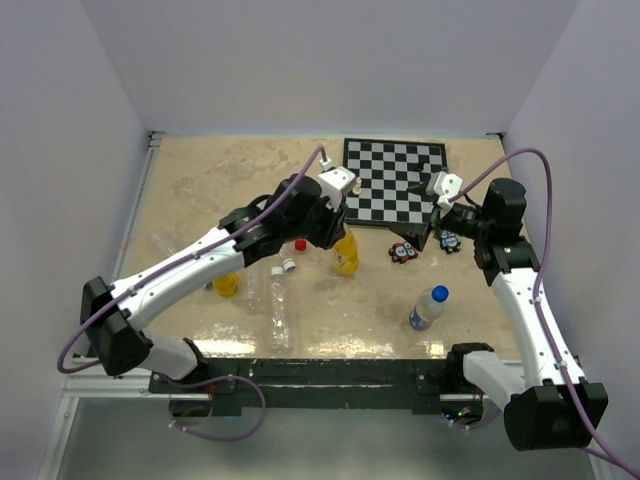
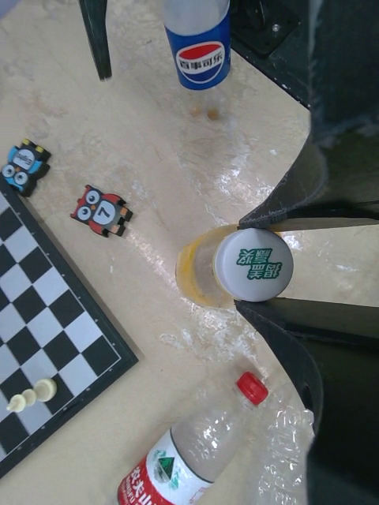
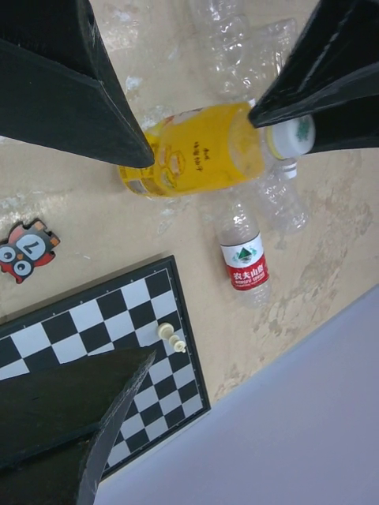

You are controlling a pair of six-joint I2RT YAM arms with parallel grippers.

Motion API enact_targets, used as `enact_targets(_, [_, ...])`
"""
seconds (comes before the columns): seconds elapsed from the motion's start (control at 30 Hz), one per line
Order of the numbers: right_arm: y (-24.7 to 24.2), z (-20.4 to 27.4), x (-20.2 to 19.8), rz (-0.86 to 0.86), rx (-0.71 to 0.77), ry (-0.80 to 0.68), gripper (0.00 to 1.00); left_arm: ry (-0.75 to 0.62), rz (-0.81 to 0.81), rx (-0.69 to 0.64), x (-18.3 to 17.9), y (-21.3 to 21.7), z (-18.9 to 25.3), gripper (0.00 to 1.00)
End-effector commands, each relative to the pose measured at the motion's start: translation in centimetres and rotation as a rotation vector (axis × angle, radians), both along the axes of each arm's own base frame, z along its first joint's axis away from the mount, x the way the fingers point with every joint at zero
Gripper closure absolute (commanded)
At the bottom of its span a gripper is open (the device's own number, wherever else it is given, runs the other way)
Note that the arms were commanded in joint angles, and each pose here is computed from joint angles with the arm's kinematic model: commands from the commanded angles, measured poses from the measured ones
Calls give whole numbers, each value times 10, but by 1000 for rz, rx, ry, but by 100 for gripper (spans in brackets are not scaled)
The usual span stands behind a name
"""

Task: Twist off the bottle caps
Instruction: Pick up the plastic bottle at the center of the board.

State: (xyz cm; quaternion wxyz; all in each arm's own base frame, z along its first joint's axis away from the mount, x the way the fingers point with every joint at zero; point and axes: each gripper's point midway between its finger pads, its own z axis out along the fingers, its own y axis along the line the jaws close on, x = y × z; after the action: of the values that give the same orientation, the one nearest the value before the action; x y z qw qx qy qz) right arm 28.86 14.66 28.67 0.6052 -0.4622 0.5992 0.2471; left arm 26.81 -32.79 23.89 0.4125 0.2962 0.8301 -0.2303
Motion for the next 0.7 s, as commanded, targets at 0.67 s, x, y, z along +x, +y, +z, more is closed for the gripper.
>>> enact_targets(0.67, [61,-25,-50,354,9,20,2,-95,88,-223,-9,41,70,100])
